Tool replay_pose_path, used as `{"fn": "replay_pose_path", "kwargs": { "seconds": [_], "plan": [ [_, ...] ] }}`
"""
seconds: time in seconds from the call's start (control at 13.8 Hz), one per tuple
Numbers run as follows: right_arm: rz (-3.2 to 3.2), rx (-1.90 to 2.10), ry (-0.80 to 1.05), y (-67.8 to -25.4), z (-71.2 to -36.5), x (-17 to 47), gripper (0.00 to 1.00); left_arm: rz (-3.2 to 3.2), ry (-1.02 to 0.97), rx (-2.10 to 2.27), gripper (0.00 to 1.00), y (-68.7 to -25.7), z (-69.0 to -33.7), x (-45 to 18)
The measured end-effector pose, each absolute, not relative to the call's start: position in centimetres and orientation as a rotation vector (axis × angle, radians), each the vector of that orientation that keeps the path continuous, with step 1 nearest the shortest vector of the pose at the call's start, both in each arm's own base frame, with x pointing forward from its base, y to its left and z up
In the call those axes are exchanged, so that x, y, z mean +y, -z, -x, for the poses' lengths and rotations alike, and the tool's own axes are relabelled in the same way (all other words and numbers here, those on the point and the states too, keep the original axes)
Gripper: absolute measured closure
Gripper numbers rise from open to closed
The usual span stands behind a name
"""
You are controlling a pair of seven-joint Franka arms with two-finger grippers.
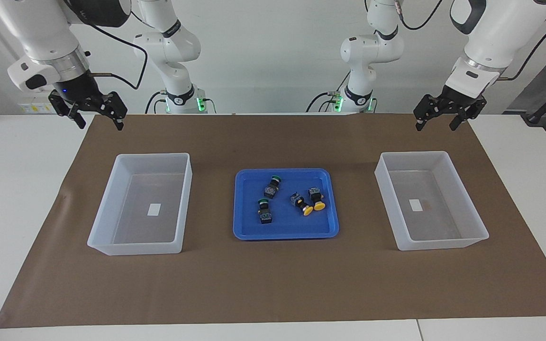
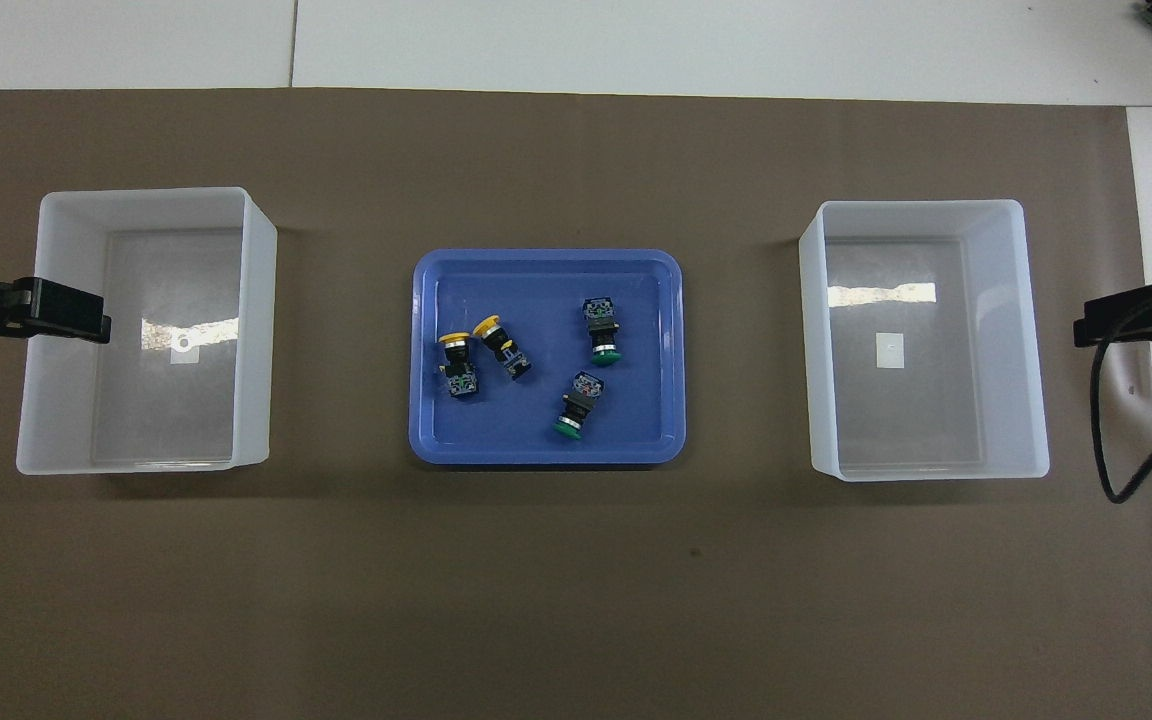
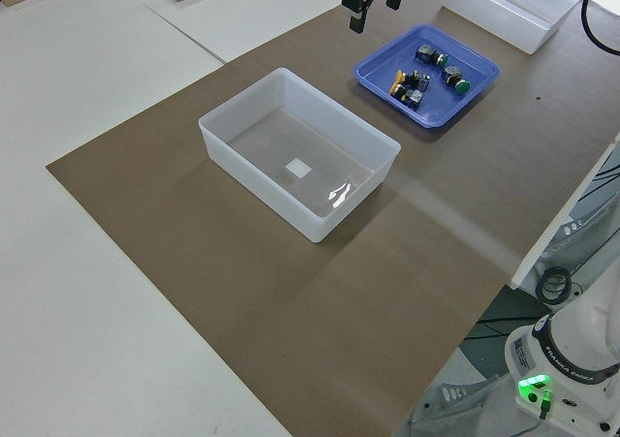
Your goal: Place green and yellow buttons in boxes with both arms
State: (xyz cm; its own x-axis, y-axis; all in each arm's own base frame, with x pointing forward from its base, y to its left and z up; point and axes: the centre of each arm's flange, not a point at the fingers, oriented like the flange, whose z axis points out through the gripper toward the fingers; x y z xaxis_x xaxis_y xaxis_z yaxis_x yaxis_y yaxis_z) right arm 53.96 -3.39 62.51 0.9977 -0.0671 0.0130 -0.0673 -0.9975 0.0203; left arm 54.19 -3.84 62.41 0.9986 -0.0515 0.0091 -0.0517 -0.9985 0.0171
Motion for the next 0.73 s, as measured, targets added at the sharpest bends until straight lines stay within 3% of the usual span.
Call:
{"fn": "replay_pose_path", "kwargs": {
  "seconds": [0.51,0.73],
  "plan": [
    [-3.119,-0.105,-0.019,-62.5,-54.0,-3.4,0.00,-3.121,-0.072,-0.089,0.00,-62.0,-54.7,-4.2],
    [-3.119,-0.105,-0.019,-62.5,-54.0,-3.4,0.00,-3.114,-0.111,-0.049,0.00,-58.6,-55.0,-8.0]
  ]
}}
